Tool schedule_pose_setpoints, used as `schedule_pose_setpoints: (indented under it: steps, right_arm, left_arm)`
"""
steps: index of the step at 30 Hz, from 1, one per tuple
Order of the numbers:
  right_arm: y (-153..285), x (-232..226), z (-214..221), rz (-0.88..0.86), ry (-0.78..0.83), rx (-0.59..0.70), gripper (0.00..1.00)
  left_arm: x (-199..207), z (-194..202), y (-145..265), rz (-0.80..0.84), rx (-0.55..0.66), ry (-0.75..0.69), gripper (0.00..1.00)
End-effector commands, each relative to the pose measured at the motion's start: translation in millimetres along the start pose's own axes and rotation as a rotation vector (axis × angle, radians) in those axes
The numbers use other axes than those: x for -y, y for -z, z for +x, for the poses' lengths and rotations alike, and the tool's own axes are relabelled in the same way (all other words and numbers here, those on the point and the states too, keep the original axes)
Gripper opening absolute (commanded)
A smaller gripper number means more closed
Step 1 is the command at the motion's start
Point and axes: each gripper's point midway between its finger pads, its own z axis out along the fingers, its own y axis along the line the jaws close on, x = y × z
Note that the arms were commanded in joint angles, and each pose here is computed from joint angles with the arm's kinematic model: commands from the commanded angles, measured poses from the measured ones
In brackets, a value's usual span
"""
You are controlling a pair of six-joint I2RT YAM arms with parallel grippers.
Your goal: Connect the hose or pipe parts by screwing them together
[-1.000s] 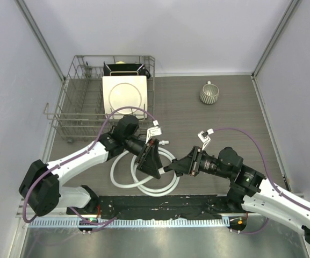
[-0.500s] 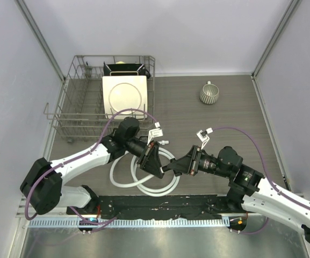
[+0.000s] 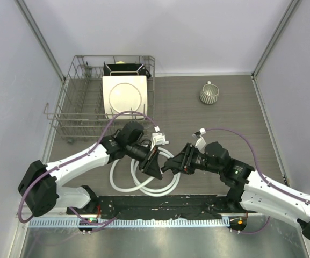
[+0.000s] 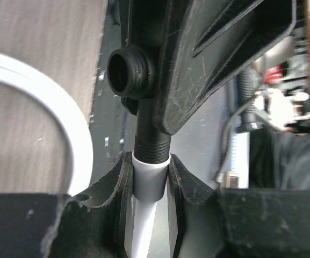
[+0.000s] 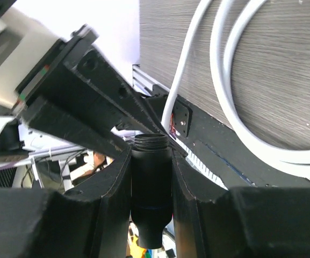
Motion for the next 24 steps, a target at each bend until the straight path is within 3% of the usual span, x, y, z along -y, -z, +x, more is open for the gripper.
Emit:
schedule_pose_setpoints:
  steps: [1,12,24]
  right_arm:
    - [1,-46,-7,-0.109,-0.076,0.010,0.01]
    - [-4,-31,-22,0.001,-0.156,0.090,0.01]
    - [-10,-28,-35,0.003,-0.236,0.161,0.03]
  left_arm:
    - [-21,-36,6,-0.313,0.060,-0.205,0.00]
    - [-58,-66,40,-0.811,0.238,-0.330,0.00]
    - [-66,-74,52,-1.180,0.234,-0.546,0.00]
